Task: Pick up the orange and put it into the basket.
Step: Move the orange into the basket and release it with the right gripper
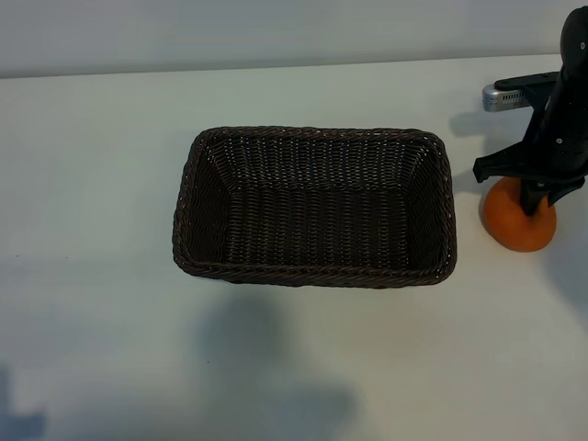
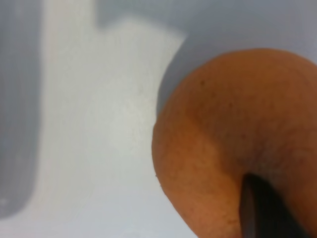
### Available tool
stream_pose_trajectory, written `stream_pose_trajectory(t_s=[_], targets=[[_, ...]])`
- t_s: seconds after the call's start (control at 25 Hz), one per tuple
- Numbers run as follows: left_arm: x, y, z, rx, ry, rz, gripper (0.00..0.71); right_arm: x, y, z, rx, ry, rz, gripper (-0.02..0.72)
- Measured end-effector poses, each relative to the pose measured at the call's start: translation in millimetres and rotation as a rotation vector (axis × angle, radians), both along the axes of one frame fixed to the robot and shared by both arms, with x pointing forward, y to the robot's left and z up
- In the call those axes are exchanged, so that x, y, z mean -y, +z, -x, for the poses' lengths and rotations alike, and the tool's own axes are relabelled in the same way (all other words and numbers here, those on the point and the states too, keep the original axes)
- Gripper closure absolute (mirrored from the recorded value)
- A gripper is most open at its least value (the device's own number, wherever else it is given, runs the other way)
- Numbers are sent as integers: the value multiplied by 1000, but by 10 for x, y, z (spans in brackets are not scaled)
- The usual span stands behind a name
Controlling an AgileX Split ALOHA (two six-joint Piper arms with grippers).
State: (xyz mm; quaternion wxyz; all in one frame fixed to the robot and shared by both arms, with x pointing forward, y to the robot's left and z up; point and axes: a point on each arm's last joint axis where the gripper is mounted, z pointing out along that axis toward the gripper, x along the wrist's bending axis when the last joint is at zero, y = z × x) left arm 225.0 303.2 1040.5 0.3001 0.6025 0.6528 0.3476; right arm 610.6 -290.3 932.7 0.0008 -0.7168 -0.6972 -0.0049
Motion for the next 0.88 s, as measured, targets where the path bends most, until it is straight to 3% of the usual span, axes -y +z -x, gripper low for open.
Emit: stream_pose_trajectory(t_s=[0.2,0.56,0.88], targets=[[0,0,0,0,3,4,159,4,206,24,56,-1,-1,613],[0,0,0,0,3,4,159,8,868,192,226,0,-4,620],[0,0,0,0,3,4,159,7,985,292,202,2,-2,620]])
